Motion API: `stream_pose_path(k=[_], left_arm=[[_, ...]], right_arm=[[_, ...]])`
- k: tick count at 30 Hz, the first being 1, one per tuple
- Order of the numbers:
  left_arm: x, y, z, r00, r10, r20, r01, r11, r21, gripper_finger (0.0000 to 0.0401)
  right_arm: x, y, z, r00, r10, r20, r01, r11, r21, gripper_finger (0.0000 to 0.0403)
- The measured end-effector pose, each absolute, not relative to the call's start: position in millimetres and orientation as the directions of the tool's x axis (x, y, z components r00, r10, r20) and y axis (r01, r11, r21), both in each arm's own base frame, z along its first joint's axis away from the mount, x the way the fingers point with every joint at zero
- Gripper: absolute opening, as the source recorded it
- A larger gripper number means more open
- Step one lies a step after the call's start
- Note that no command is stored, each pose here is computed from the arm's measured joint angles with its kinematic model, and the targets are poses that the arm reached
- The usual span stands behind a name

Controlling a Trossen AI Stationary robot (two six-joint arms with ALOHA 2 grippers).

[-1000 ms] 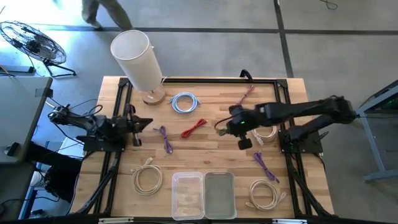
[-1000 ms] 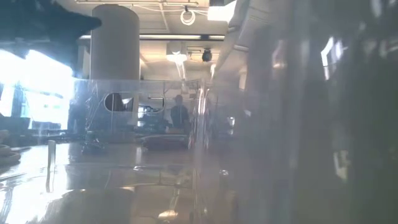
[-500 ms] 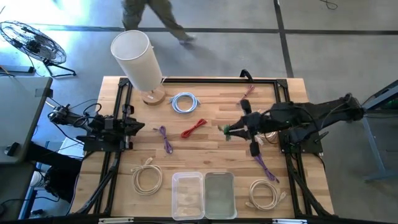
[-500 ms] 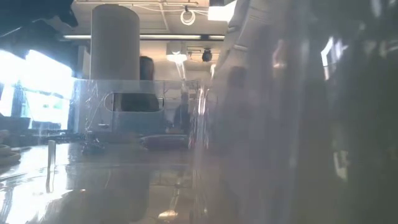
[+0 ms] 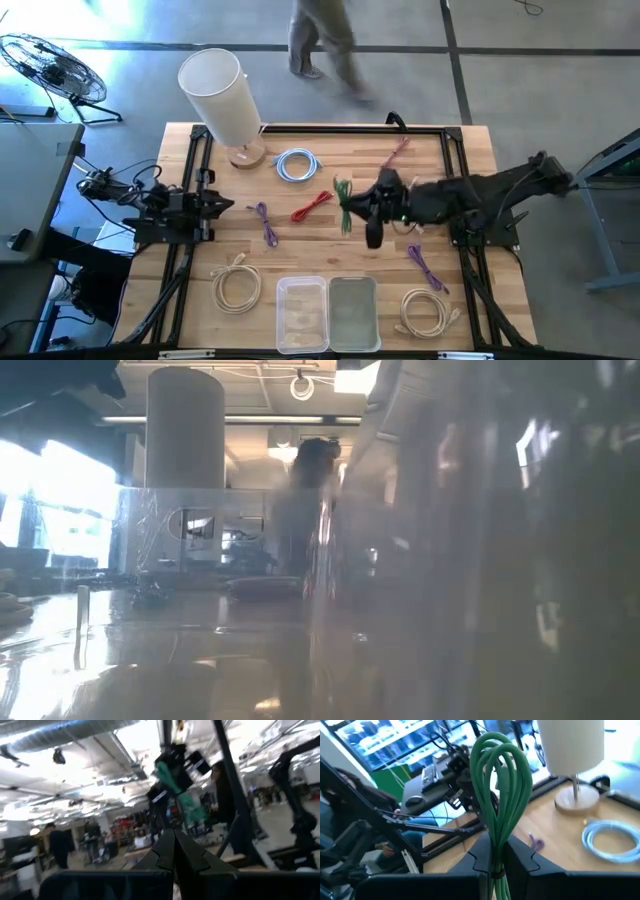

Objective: Pick & Place USB Port
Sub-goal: Put the green USB cable into the white bin

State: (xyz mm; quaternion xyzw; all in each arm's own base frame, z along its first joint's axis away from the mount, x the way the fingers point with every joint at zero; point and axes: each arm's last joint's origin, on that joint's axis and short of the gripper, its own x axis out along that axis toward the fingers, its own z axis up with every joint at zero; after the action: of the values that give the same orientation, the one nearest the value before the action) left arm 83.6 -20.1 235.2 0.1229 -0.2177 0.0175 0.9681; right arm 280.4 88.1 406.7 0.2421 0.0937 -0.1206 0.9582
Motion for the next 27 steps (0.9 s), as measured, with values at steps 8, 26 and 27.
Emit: stream_pose_path(k=[8,26,27], left_arm=[[86,-20,230,0.927,0.003,0.374,-0.100,0.966,0.239,0.0000],[89,-21,222,0.955,-0.022,0.295,-0.063,0.958,0.279,0.0000],[89,-21,222,0.955,-0.023,0.295,-0.063,0.958,0.278,0.0000]], right_arm=[[302,131,401,0.905,-0.178,-0.386,0.371,0.772,0.516,0.0019],[304,246,329,0.784,-0.050,-0.618,0.573,0.440,0.692,0.0019],[305,248,326,0.780,-0.051,-0.623,0.579,0.435,0.690,0.0019]])
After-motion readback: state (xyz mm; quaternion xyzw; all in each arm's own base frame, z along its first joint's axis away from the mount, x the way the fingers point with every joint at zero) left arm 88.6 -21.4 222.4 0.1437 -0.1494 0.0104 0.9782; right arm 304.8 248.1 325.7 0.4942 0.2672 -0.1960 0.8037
